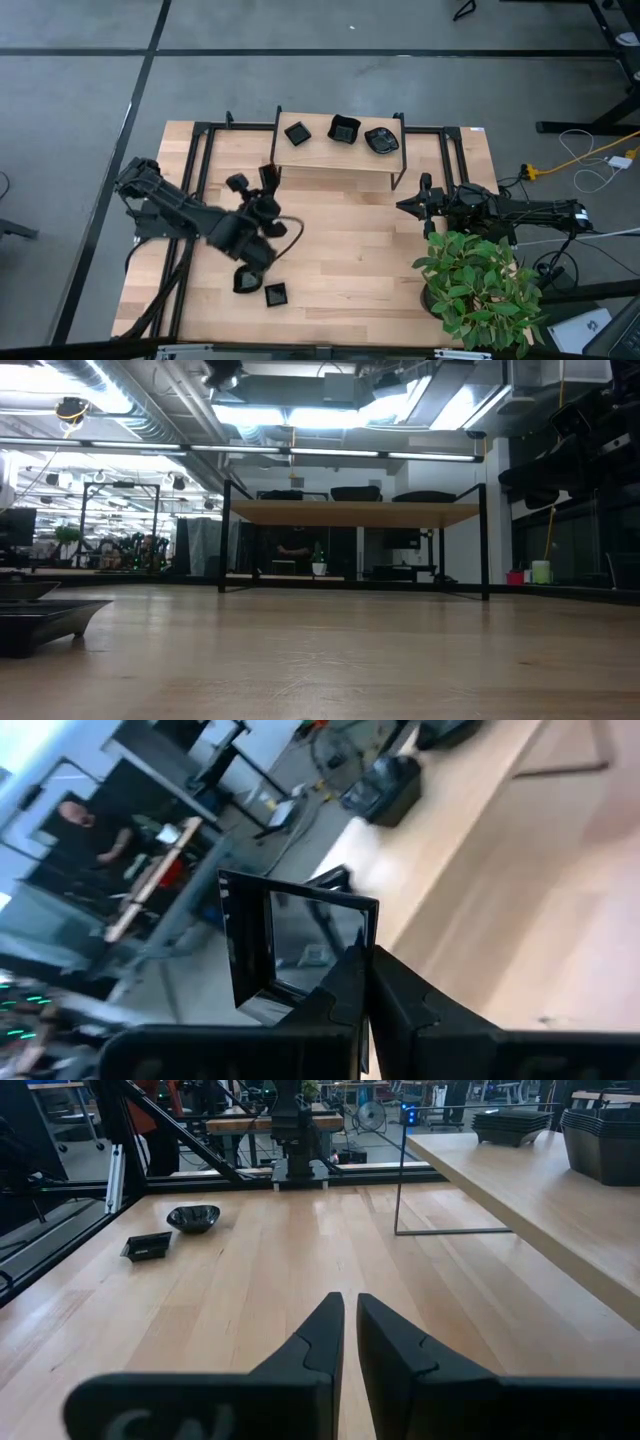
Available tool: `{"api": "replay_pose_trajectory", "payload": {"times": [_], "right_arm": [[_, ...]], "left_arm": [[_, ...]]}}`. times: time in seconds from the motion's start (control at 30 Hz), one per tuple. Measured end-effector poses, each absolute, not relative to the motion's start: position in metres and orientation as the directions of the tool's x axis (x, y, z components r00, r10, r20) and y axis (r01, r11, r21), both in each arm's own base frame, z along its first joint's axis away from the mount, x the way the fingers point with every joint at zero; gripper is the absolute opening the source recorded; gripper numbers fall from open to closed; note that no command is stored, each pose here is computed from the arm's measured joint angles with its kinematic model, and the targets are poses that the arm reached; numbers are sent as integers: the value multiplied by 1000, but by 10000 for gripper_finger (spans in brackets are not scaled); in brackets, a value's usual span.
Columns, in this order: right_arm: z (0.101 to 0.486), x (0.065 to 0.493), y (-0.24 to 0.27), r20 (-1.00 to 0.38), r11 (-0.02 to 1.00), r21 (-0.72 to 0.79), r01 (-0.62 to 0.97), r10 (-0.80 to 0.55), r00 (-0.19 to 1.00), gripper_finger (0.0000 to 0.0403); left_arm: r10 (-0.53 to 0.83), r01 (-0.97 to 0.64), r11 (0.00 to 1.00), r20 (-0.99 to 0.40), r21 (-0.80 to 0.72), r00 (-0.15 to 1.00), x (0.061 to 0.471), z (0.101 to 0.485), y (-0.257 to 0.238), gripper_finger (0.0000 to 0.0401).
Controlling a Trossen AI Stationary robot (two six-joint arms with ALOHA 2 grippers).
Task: Pick & Place Mini shaped plates
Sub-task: Stack the square plate on top of the square plate on the shelf
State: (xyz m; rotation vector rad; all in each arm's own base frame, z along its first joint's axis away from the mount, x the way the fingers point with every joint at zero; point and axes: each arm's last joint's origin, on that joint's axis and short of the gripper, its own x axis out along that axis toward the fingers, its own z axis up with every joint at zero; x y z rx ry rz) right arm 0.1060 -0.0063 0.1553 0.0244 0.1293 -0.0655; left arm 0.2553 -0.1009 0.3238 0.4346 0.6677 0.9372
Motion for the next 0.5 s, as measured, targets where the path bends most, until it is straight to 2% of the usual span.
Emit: {"api": "replay_pose_trajectory", "payload": {"times": [0.2, 0.5], "right_arm": [[155, 106, -6, -130, 998, 20, 66, -63, 990, 34], [155, 106, -6, -130, 998, 20, 67, -64, 990, 34]], "left_arm": [[881, -528, 470, -341, 708, 327, 277, 324, -65, 3], [877, -340, 473, -398, 813, 270, 303, 325, -20, 3]]}}
